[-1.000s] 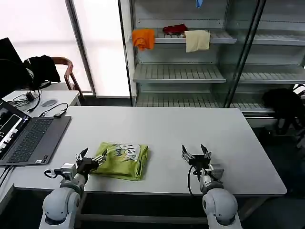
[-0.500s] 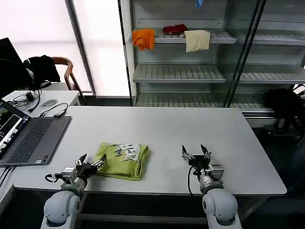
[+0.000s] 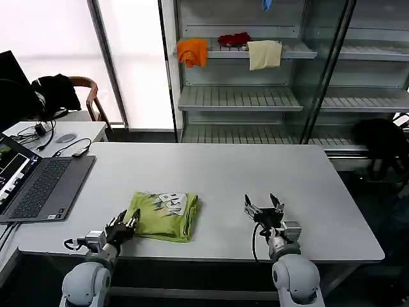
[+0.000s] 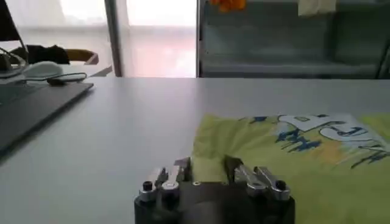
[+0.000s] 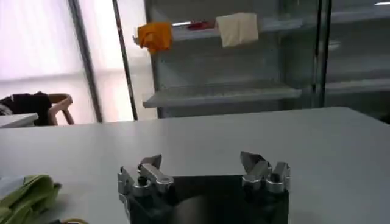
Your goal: Fold and organize the clothes.
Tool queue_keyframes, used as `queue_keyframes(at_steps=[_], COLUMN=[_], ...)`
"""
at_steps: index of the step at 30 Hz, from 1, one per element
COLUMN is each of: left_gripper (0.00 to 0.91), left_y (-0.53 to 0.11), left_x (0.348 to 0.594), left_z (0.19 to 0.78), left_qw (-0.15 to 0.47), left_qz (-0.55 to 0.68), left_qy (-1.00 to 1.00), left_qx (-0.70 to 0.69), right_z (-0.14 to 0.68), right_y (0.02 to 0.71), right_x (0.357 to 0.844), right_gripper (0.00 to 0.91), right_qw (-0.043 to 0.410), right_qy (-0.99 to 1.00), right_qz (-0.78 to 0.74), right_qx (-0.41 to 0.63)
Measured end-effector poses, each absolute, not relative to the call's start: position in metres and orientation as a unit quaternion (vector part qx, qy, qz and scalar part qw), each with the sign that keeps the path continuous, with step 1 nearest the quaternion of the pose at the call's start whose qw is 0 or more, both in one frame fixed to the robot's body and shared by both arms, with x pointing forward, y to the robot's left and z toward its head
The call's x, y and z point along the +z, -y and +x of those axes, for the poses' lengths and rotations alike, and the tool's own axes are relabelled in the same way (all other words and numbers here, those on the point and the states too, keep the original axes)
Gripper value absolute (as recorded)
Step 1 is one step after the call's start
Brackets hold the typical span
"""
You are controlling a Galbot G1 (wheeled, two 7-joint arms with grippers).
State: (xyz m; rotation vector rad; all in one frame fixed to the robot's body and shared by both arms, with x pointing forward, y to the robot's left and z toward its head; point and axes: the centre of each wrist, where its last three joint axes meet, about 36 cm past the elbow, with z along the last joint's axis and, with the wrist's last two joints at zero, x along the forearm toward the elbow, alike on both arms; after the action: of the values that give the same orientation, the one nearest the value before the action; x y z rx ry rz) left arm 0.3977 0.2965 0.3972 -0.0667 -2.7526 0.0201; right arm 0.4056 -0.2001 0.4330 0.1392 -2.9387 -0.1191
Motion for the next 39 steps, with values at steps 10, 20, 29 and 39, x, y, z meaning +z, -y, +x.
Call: queue_keyframes(at_steps=[10,20,29,39], left_gripper=[0.02,0.01,0.01,0.01], left_y=[-0.294,-0.302,-0.332,-0.402], left_x=[0.395,0.398,0.415,0.461], left_z=[0.394,0.395,0.399,0.414], left_qw=[0.196,0.178,0.136,0.102], left_qz=[-0.034,-0.024,-0.01,0.018], left_qy=[0.98,0.983,0.99,0.983], left_qx=[0.03,0.032,-0.024,-0.151], right_z=[0.404,0.405,0.407,0.408], right_y=[0.201,0.202,0.202,0.206], right_x=[0.434,0.437,0.439,0.432], right_gripper=[0.907,0.907,0.907,0.907], right_qw=[0.096,0.092,0.088,0.092], right_qy=[0.994,0.994,0.994,0.994], right_qz=[0.045,0.044,0.045,0.045], right_qx=[-0.039,-0.036,-0.036,-0.036])
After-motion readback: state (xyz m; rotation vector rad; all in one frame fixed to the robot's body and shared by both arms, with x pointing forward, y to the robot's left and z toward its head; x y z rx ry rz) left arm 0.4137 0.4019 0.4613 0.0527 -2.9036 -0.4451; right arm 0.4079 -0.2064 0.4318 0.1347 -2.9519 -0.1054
